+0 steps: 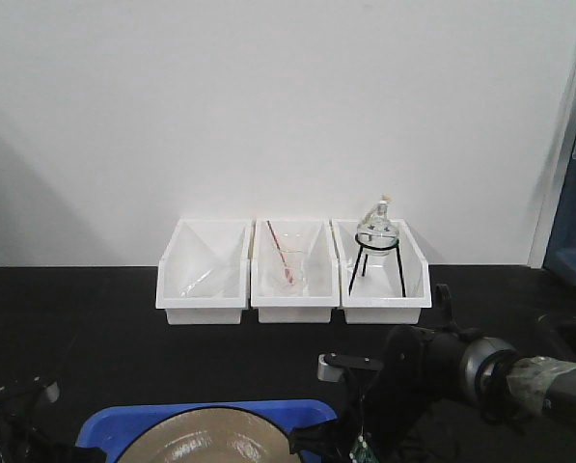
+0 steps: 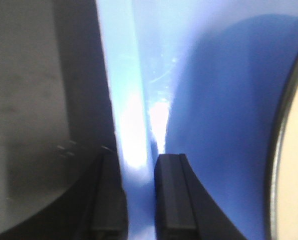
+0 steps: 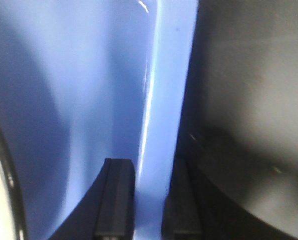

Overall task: Place disk in tray to left cabinet
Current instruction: 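Grasp opposite edges of the blue tray with both grippers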

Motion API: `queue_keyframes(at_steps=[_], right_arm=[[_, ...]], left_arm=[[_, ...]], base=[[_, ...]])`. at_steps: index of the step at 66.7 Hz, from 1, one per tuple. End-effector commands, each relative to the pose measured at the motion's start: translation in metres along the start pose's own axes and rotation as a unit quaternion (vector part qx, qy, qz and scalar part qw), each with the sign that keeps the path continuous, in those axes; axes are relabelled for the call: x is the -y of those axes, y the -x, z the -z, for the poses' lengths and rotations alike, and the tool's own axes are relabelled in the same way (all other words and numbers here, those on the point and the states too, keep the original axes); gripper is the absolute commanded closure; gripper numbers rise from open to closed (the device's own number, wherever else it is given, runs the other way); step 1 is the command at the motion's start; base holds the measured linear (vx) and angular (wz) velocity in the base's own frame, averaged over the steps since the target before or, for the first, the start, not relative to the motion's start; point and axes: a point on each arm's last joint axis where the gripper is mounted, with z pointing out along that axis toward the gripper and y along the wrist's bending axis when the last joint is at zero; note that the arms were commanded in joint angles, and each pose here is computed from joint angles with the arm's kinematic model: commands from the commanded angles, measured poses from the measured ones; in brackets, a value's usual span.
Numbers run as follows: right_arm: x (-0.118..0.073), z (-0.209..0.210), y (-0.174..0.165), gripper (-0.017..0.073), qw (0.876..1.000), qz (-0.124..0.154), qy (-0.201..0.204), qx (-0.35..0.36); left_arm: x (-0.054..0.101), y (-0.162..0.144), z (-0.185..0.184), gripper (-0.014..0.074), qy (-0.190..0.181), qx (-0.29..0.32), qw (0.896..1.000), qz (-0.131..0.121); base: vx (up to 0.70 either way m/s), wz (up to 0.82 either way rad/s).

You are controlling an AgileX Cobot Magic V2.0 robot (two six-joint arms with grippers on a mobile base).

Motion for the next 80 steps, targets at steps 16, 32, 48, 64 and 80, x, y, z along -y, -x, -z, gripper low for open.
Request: queue_keyframes(at_steps=[16, 32, 48, 64, 80], right_arm=[[-0.024, 0.072, 0.007, 0.0563, 0.989, -0.070, 0.119, 0.050], [-0.005, 0.111, 0.011, 0.0564, 0.981, -0.101, 0.149, 0.078], [0.006, 0.139, 0.008, 0.0564, 0.972, -0.126, 0.184, 0.080], [0.016, 0.154, 0.008, 0.0564, 0.954, -0.161, 0.245, 0.064], [0.011, 0.179, 0.017, 0.0564, 0.949, -0.145, 0.271, 0.078]], left_arm=[[0.048, 0.017, 0.037, 0.0594, -0.112, -0.015, 0.992, 0.053], [0.062, 0.034, 0.061, 0.0594, -0.137, -0.017, 0.987, 0.077], [0.079, 0.052, 0.089, 0.0594, -0.161, -0.019, 0.983, 0.088], [0.088, 0.057, 0.106, 0.0594, -0.175, -0.043, 0.978, 0.108], [0.090, 0.055, 0.108, 0.0594, -0.177, -0.069, 0.969, 0.156]], base=[[0.00, 0.00], [0.00, 0.00], [0.00, 0.00], [0.00, 0.00], [0.00, 0.00]])
